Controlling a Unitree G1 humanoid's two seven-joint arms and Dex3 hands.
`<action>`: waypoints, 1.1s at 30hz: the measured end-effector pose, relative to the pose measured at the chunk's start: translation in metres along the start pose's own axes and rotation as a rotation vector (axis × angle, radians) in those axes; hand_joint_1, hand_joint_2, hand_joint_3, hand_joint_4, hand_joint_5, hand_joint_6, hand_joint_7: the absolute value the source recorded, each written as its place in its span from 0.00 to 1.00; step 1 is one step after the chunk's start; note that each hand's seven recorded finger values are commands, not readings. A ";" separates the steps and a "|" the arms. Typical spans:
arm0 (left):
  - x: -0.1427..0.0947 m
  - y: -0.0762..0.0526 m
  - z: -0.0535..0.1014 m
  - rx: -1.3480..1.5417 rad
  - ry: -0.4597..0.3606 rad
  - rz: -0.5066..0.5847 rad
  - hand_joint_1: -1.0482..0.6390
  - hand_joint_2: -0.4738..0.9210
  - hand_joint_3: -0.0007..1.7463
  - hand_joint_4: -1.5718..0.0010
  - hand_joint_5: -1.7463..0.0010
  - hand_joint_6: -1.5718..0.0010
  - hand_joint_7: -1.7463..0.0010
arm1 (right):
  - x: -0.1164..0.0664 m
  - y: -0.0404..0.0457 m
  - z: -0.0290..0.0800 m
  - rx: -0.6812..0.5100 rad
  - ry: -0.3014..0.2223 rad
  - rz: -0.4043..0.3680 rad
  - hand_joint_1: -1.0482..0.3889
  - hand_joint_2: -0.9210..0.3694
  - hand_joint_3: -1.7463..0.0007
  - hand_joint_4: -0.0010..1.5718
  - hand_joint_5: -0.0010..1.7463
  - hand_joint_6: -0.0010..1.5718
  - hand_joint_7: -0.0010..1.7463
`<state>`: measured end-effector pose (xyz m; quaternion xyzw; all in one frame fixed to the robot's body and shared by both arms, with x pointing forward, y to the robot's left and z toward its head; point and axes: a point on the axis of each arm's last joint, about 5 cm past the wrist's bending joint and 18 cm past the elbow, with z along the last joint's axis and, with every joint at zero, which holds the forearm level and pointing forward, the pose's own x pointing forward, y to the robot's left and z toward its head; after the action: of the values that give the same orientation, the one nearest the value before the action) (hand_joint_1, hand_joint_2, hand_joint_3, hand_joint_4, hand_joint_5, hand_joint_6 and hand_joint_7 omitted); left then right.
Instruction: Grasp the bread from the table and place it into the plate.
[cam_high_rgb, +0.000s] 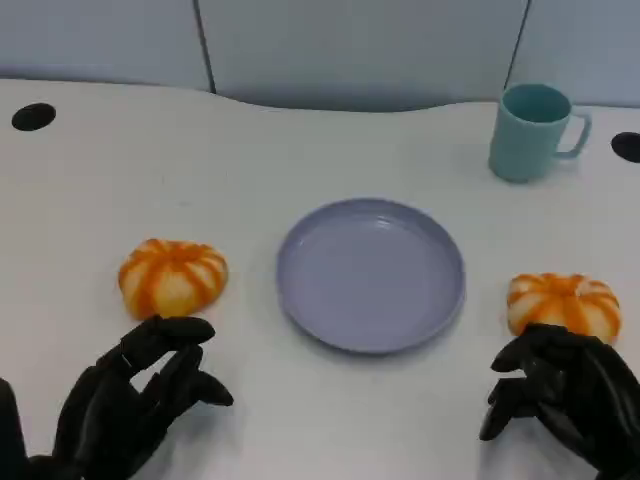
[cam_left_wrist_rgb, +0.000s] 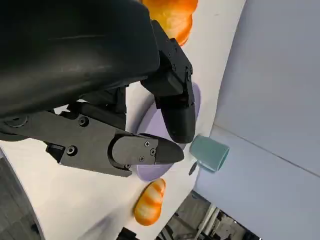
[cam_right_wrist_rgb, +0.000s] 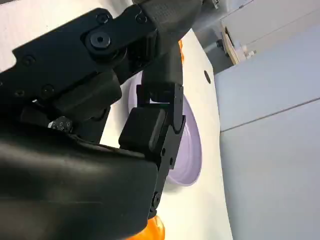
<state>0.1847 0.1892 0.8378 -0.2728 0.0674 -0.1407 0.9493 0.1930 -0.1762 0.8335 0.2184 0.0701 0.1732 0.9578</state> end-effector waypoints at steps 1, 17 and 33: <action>0.000 0.000 0.000 -0.001 0.002 0.000 0.35 1.00 0.15 0.63 0.12 0.68 0.34 | 0.000 -0.0001 0.000 0.001 0.000 0.001 0.07 0.11 1.00 0.93 0.43 0.80 0.40; 0.000 0.000 -0.001 0.007 0.008 0.014 0.33 1.00 0.14 0.63 0.12 0.68 0.34 | -0.001 -0.0019 0.000 -0.009 0.011 -0.001 0.07 0.11 1.00 0.91 0.47 0.79 0.42; 0.000 0.000 0.002 0.217 -0.080 0.019 0.35 1.00 0.15 0.65 0.18 0.61 0.56 | -0.001 -0.0017 -0.001 -0.012 0.013 -0.004 0.07 0.10 1.00 0.90 0.48 0.79 0.42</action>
<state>0.1853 0.1900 0.8398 -0.1734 0.0167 -0.1270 0.9765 0.1924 -0.1775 0.8317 0.2114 0.0759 0.1729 0.9590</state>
